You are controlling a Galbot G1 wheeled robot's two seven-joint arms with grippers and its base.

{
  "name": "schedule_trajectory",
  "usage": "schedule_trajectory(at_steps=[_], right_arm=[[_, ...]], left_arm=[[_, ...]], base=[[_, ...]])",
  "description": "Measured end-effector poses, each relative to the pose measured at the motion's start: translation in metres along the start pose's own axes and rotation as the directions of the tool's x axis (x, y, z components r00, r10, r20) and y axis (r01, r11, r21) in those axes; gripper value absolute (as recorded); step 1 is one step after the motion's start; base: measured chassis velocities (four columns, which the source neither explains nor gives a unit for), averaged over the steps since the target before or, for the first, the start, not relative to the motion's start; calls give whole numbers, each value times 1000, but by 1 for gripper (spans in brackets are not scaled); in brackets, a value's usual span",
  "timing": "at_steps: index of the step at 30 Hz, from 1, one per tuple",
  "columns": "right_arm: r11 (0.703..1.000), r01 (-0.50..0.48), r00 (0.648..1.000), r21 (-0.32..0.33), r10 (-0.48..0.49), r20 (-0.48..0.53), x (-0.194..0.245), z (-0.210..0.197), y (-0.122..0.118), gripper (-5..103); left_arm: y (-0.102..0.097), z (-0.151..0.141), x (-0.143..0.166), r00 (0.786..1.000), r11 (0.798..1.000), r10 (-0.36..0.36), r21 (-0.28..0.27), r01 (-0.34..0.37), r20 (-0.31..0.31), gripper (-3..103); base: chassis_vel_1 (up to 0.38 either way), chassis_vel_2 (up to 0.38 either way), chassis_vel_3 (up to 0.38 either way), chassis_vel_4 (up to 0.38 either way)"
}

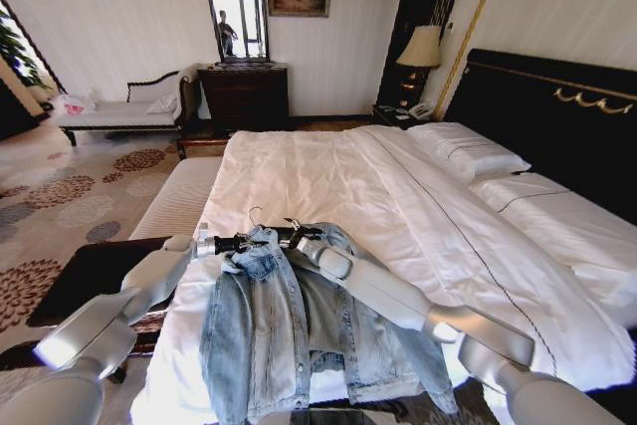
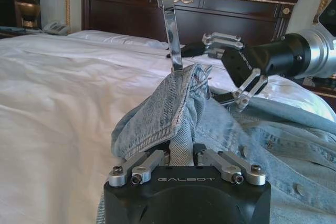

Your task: Pick up the clothes from the bed and hang them on the clothes hanger.

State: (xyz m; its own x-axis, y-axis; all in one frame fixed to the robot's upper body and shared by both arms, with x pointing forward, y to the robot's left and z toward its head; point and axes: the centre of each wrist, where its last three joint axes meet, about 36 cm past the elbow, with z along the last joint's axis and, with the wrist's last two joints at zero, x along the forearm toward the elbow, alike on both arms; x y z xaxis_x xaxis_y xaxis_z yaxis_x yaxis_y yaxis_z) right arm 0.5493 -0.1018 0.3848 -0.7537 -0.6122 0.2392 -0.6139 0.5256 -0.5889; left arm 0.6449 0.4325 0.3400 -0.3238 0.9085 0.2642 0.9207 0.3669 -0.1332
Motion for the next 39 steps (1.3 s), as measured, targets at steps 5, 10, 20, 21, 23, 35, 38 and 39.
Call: schedule_trajectory(at_steps=[5,10,20,21,23,35,38,39], right_arm=[[996,-56,998,-68,55,-15,27,11,-17,95],[941,-140,990,-308,122,-76,64,14,-35,100],[715,-150,979,-683,12,-202,96,10,-18,100],[707,-149,978,-692,4,-207,96,11,-16,100],[703,-150,977,-695,-2,-212,96,11,-15,100],[639,-232,935,-734,-62,-350,71,35,5,93],[623,-243,929,-743,-71,-364,59,35,9,90],[620,-248,927,-744,-72,-369,55,34,10,90]], left_arm=[[-1,1,5,1000,1000,-6,-11,6,13,18],[-4,6,13,999,1000,-22,-14,22,36,18],[-5,9,13,998,999,-34,-9,35,49,18],[-5,10,12,998,999,-35,-8,36,51,18],[-5,10,12,998,999,-36,-6,36,51,18],[-6,9,13,998,999,-30,-13,30,47,18],[-5,9,12,998,999,-28,-13,29,47,18],[-6,8,11,999,1000,-27,-14,28,48,18]], base=[[0,0,0,0],[0,0,0,0],[0,0,0,0],[0,0,0,0],[0,0,0,0],[0,0,0,0],[0,0,0,0],[0,0,0,0]])
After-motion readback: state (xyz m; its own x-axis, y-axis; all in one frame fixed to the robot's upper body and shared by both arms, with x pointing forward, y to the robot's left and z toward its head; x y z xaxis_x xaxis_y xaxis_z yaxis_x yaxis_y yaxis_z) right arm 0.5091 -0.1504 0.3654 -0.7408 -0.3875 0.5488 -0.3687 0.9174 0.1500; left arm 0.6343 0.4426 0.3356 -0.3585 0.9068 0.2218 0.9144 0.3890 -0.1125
